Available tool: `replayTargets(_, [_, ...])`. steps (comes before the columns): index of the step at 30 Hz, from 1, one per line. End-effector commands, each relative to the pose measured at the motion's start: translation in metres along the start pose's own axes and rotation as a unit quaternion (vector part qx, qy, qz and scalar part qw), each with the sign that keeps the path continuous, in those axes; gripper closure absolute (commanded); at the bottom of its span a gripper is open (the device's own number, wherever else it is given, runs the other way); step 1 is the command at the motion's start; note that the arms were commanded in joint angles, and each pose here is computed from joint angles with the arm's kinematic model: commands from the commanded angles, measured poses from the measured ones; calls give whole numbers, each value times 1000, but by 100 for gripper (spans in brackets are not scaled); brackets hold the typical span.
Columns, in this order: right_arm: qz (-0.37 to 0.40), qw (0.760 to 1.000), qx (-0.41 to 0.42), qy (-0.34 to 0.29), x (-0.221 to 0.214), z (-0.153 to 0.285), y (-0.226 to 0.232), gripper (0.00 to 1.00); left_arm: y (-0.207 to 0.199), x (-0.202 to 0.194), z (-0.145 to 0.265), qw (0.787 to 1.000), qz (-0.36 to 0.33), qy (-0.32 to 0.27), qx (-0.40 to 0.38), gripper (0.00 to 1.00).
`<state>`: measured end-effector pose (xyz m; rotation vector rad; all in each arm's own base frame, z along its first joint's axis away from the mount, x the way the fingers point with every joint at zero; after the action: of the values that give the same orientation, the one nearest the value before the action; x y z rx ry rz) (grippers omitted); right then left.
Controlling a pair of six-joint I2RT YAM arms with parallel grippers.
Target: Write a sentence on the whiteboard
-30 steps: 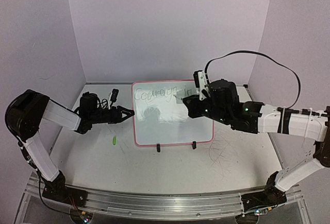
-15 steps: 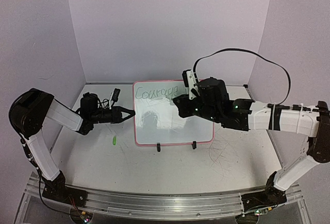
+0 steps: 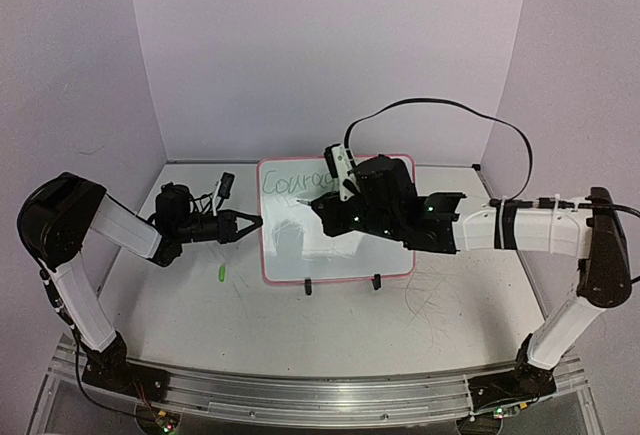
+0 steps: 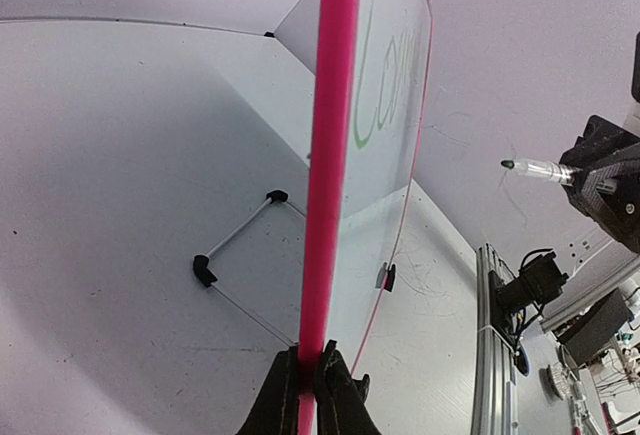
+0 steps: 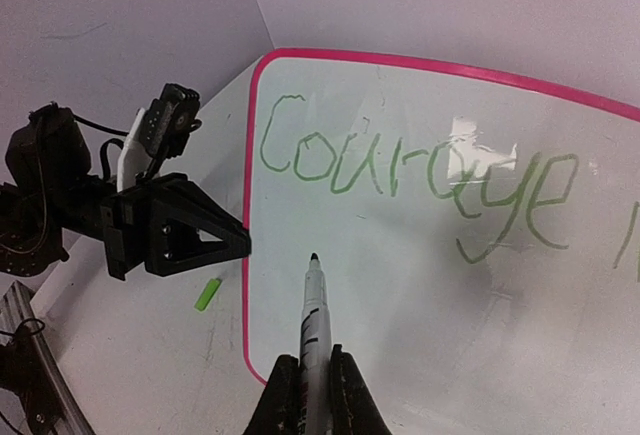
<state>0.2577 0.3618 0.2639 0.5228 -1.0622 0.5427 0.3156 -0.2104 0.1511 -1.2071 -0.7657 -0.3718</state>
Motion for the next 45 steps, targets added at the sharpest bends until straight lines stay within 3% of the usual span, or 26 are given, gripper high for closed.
replayTargets(1, [-8, 999, 32, -19, 13, -11, 22, 100, 2, -13, 0, 1000, -6, 10, 17, 100])
replayTargets(19, [-17, 999, 46, 9, 0, -46, 42, 100, -4, -14, 0, 1000, -22, 12, 10, 100])
replayTargets(25, [-19, 1000, 24, 6, -2, -38, 34, 100, -9, -16, -8, 998, -7, 45, -41, 79])
replayTargets(27, [-19, 1000, 19, 5, -3, -35, 32, 100, -7, -16, -12, 997, 0, 53, -49, 76])
replayTargets(35, [-21, 1000, 0, 1, -5, -25, 25, 100, -6, -13, -12, 999, -23, 33, -24, 98])
replayTargets(45, [-24, 1000, 9, -8, -10, -10, 20, 100, -21, -22, -4, 991, -126, -5, 40, 100])
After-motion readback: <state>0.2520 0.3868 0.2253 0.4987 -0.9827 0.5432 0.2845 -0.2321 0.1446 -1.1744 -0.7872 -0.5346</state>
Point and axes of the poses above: each gripper's point midway between its finger pads, its own z axis back along the fingers, its own y axis along the line the jaws close on, x = y × z, the point moved 7 cm from there along z, back along the fingers, and after that the axes turned 7 degrees about z, right-handed, at the moved point
